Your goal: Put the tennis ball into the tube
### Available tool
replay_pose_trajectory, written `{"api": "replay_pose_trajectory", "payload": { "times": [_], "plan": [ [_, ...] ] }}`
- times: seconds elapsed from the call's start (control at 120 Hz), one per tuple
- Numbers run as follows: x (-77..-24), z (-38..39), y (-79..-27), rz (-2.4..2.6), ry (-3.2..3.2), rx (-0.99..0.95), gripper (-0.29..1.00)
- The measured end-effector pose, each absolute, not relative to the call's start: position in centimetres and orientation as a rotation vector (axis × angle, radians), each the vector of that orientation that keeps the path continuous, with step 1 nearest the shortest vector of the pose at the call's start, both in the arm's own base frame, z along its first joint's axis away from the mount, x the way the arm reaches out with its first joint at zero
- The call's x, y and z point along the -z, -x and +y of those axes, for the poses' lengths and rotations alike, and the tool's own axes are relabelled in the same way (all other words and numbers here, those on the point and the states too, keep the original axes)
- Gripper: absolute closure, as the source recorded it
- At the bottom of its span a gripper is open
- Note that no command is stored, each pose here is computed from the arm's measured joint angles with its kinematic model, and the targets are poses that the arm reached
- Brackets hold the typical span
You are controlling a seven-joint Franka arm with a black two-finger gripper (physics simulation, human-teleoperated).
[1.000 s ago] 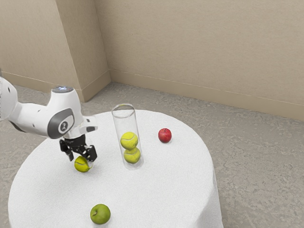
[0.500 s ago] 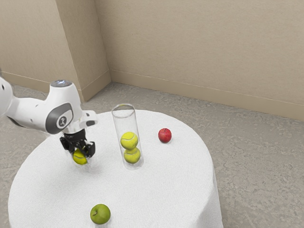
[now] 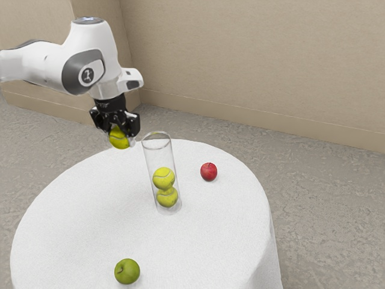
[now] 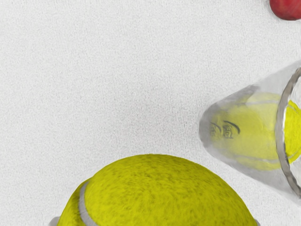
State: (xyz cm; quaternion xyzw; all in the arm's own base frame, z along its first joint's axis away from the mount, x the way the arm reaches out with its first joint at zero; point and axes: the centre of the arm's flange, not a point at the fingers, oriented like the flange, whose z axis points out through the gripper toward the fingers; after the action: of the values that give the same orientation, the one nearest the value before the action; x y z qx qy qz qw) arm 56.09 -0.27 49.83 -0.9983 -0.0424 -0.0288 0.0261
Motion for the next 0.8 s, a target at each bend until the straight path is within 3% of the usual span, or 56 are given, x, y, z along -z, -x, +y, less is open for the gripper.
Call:
{"api": "replay_pose_trajectory", "payload": {
  "times": [0.342,0.542,0.692,0.8],
  "plan": [
    [-51.7,-6.9,-58.7,0.023,3.081,0.137,0.34],
    [-51.7,-7.2,-60.4,0.025,3.095,0.164,0.14],
    [-51.9,-7.1,-60.4,0.022,3.100,0.156,0.07],
    [-55.0,-4.9,-59.5,-0.018,3.143,0.141,0.04]
  ]
}}
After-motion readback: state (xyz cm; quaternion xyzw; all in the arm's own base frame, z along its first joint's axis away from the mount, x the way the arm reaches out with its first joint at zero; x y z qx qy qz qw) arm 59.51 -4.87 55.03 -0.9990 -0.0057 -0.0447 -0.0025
